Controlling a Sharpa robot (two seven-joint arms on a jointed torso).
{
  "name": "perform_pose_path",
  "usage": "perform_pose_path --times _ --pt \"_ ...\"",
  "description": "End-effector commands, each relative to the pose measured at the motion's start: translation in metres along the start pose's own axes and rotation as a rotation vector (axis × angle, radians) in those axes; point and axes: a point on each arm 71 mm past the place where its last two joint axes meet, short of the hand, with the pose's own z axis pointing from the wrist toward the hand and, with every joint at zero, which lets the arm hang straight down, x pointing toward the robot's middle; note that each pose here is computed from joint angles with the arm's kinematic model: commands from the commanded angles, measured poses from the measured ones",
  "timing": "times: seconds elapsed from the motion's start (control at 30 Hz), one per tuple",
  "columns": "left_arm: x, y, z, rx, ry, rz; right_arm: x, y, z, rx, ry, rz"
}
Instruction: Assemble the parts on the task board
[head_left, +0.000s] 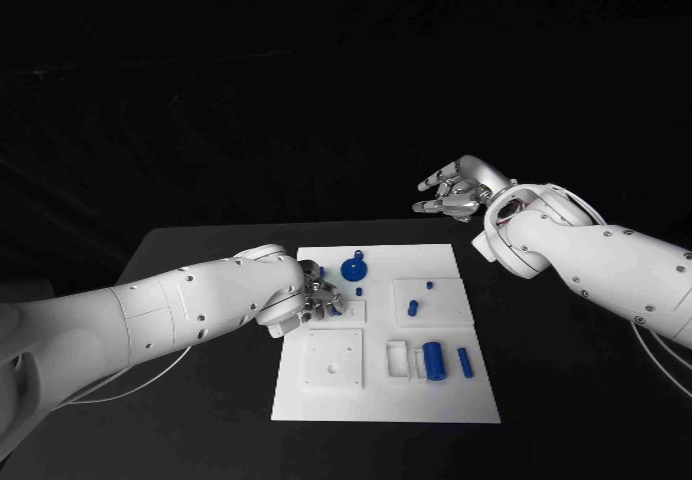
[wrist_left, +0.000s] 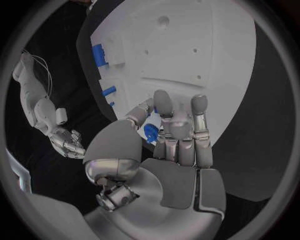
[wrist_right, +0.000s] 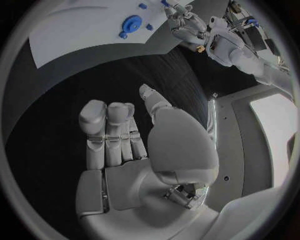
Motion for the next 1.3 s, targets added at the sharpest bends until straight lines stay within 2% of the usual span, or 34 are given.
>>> perform_pose_path --times 0.03,0.9,1.1,1.3 --pt "0.0051 -0.0014 0.0014 0.000 0.024 0.014 0.0013 0.0012 0.0005 -0.007 0.011 -0.007" --pt "0.0076 -0.0061 0.0065 0.008 0.029 0.061 0.0035 0.0028 0.0014 -0.010 0.017 -0.009" --pt "0.0063 -0.0050 0.0068 0.007 0.020 0.065 0.0035 0.0026 0.0015 -0.009 0.017 -0.009" --pt "0.0032 0.0001 0.0062 0.004 0.005 0.062 0.0033 0.0019 0.0015 -0.008 0.016 -0.009"
